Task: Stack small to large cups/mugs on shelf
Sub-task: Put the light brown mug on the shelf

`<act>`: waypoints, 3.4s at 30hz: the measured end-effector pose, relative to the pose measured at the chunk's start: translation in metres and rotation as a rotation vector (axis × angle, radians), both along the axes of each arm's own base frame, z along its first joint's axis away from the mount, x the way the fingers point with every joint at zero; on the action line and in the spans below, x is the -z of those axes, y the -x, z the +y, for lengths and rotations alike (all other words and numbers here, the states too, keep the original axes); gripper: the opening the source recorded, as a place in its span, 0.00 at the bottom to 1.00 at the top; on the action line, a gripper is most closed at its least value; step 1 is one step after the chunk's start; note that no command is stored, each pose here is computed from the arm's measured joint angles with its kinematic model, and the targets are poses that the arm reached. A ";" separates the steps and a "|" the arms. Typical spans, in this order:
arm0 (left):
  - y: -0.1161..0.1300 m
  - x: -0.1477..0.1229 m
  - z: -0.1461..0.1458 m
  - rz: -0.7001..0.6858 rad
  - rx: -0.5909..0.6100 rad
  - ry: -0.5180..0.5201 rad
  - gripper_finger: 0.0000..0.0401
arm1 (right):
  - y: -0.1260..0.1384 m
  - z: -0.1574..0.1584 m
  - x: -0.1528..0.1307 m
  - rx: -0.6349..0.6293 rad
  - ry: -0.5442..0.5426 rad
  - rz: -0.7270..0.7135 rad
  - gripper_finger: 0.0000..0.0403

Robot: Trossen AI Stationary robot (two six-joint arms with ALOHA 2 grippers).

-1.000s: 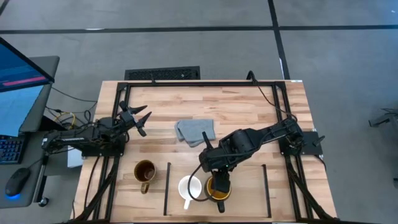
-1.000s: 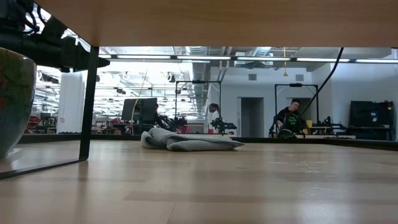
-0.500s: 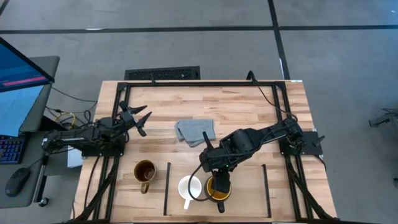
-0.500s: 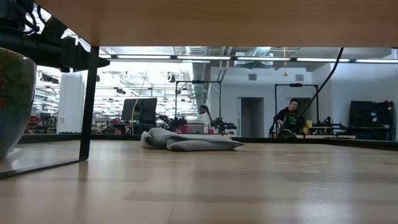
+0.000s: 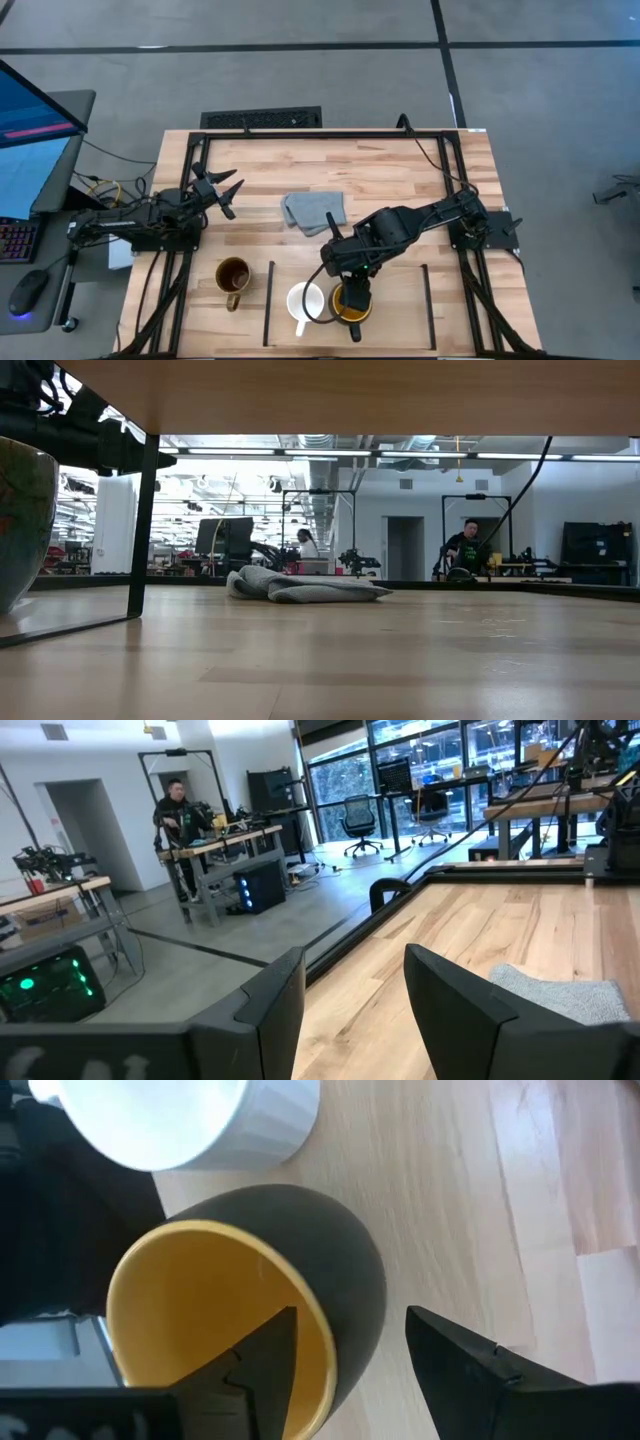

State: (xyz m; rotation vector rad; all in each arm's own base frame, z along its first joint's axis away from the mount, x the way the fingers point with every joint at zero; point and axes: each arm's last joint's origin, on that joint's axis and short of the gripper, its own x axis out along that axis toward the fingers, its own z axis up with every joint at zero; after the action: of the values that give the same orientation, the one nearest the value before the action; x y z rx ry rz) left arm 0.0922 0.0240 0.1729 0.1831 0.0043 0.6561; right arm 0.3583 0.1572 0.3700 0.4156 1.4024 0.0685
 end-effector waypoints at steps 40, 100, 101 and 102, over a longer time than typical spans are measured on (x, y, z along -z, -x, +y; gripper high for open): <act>0.000 0.000 0.000 -0.015 0.000 0.019 0.41 | 0.076 -0.057 -0.101 -0.132 0.421 -0.519 0.52; 0.000 0.000 0.000 -0.149 0.020 0.195 0.41 | 0.278 -0.153 0.143 -0.139 0.662 -1.400 0.52; 0.000 0.000 0.000 -0.151 0.028 0.200 0.41 | 0.279 -0.153 0.144 -0.131 0.664 -1.420 0.52; 0.000 0.000 -0.001 -0.151 0.038 0.201 0.41 | 0.279 -0.153 0.146 -0.126 0.665 -1.433 0.52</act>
State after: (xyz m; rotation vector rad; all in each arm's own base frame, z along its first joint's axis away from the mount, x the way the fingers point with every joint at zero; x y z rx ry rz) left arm 0.0926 0.0235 0.1729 -0.0607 -0.0778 0.6262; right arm 0.0793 0.0045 0.2239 -0.2921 -0.0181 -0.0100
